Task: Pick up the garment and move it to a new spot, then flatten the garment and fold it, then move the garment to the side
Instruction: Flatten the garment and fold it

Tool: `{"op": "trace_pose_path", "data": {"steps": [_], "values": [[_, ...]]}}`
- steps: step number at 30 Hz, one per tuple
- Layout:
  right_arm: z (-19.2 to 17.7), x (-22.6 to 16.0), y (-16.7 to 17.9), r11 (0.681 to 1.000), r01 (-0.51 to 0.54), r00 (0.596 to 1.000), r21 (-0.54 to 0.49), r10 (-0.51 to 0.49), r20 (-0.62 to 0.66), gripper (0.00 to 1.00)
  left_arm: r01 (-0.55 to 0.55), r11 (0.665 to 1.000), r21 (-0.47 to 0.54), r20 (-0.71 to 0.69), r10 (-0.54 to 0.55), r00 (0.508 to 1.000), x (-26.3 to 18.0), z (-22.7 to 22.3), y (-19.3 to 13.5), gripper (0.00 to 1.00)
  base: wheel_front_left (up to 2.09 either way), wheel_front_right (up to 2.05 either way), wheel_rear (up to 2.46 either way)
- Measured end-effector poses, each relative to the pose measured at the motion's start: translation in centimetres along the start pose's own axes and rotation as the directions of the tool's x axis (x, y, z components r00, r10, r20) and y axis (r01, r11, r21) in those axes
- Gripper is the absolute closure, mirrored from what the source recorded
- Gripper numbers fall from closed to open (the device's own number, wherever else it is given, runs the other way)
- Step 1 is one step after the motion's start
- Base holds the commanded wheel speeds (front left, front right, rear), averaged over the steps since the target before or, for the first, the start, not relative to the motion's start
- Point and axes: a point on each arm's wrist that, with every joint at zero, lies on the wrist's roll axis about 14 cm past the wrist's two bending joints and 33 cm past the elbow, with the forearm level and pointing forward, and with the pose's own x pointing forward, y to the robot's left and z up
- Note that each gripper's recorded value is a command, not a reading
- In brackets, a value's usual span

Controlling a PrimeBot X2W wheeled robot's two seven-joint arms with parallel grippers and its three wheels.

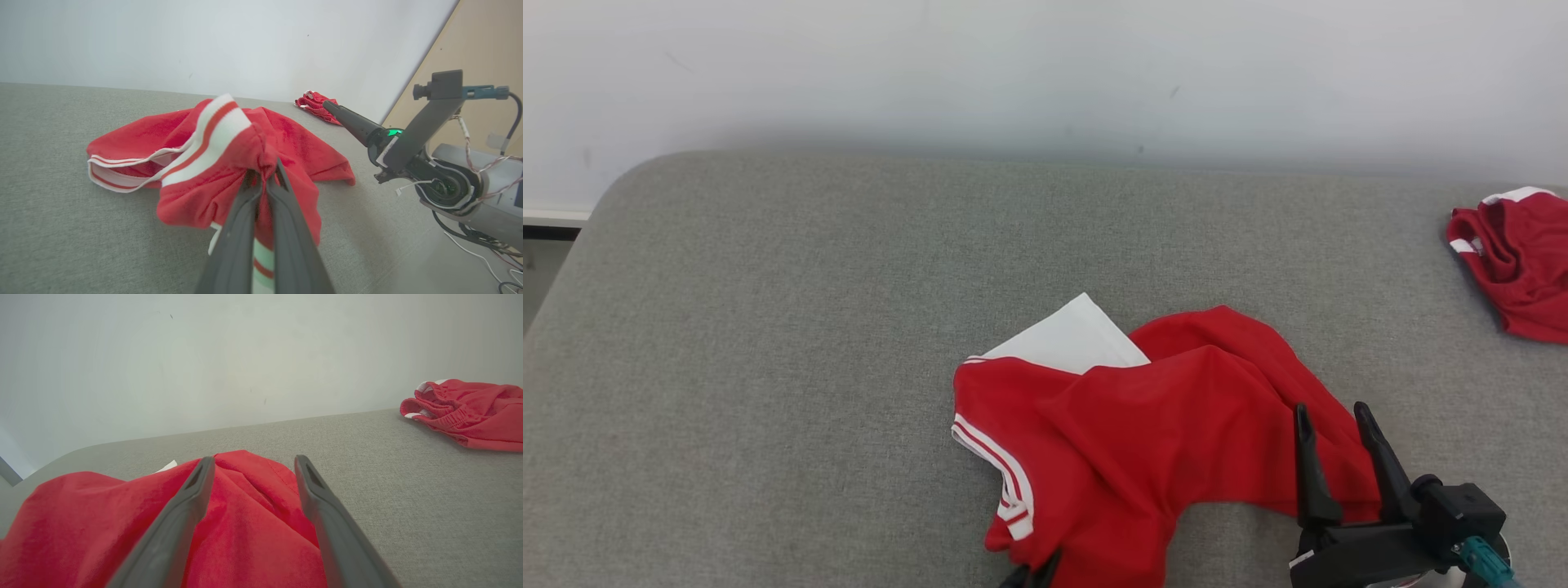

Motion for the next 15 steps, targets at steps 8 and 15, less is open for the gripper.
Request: {"op": "trace_pose_path", "data": {"steps": [8,15], "values": [[-0.2,-0.1,-0.6,1.0,0.018,1.0,0.003,-0.018,-0.006,0.0,-0.058,0.997,0.061,0.006,0.057,0.998,0.6,0.9,3.5,1.0,0.0,0.0,0.0],[0.0,-0.4,-2.2,0.998,0.063,0.998,-0.007,-0.063,-0.002,0.0,-0.117,0.987,0.113,0.02,0.116,0.993,3.2,2.0,7.9,1.0,0.0,0.0,0.0]]}}
